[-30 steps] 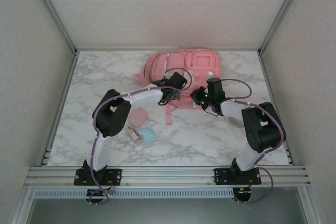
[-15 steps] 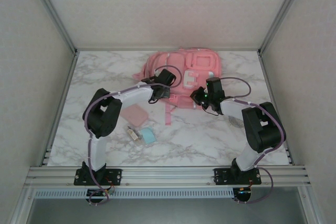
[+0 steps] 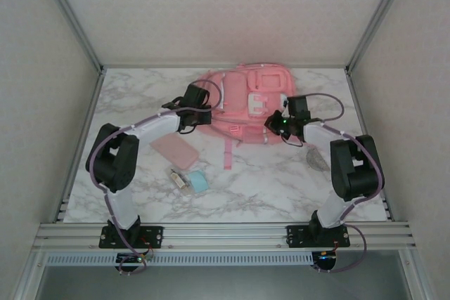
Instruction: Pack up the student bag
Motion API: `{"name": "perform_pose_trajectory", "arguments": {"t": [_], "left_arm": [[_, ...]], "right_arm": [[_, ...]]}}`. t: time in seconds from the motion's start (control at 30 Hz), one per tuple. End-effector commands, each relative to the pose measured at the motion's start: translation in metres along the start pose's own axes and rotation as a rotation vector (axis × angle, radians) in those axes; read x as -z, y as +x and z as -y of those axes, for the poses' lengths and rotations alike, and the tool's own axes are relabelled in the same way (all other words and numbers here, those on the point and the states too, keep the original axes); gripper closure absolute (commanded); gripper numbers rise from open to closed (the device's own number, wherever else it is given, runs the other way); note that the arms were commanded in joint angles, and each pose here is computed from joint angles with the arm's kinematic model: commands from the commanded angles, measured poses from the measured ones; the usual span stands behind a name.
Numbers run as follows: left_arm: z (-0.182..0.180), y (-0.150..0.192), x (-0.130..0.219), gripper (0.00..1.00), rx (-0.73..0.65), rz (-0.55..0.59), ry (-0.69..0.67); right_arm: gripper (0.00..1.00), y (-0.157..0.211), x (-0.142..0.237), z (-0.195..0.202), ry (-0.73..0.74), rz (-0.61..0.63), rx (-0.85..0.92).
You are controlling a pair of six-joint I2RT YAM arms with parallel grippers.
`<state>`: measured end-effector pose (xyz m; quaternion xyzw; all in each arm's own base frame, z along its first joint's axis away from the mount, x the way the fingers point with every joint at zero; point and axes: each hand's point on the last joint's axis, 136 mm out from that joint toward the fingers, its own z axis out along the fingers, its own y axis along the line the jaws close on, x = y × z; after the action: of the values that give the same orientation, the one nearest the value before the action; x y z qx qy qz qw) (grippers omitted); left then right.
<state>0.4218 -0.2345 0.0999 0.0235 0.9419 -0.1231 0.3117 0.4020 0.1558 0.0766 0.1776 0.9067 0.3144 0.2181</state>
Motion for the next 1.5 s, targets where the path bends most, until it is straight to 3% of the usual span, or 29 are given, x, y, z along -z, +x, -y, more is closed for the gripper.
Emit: {"name": "perform_pose_trajectory", "arguments": {"t": [0.0,0.23,0.27,0.4,0.47,0.6,0.87,1.17,1.3,1.43,1.47], "left_arm": [[0.015,0.000,0.028,1.00,0.010,0.004,0.109],[0.079,0.015,0.058,1.00,-0.060,-0.010,0.279],[0.086,0.013,0.060,1.00,-0.059,-0.011,0.294],[0.104,-0.002,0.062,1.00,-0.046,0.003,0.345],[0.116,-0.009,0.064,1.00,-0.044,0.009,0.382],[0.142,-0.020,0.073,1.00,-0.054,0.023,0.459],[0.187,-0.014,0.086,1.00,-0.086,0.008,0.568],[0.212,0.010,0.100,1.00,-0.128,-0.029,0.627],[0.213,0.020,0.099,1.00,-0.125,-0.047,0.628],[0.200,0.020,0.097,1.00,-0.132,-0.029,0.577],[0.191,0.018,0.095,1.00,-0.134,-0.021,0.539]], "right_arm": [[1.00,-0.057,0.004,0.024,0.089,0.103,0.020],[1.00,-0.108,0.000,0.003,0.023,0.107,-0.006],[0.95,-0.109,0.003,-0.002,0.009,0.102,-0.006],[0.53,-0.097,0.025,-0.026,-0.093,0.086,-0.015],[0.43,-0.084,0.041,-0.037,-0.153,0.087,-0.032],[0.42,-0.050,0.060,-0.051,-0.225,0.009,-0.102],[0.42,0.025,0.055,-0.066,-0.303,-0.088,-0.261],[0.46,0.033,0.032,-0.084,-0.351,-0.076,-0.304],[0.69,0.033,0.022,-0.086,-0.338,-0.063,-0.283],[1.00,0.037,0.017,-0.076,-0.300,-0.063,-0.254],[1.00,0.038,0.017,-0.075,-0.290,-0.062,-0.231]]}}
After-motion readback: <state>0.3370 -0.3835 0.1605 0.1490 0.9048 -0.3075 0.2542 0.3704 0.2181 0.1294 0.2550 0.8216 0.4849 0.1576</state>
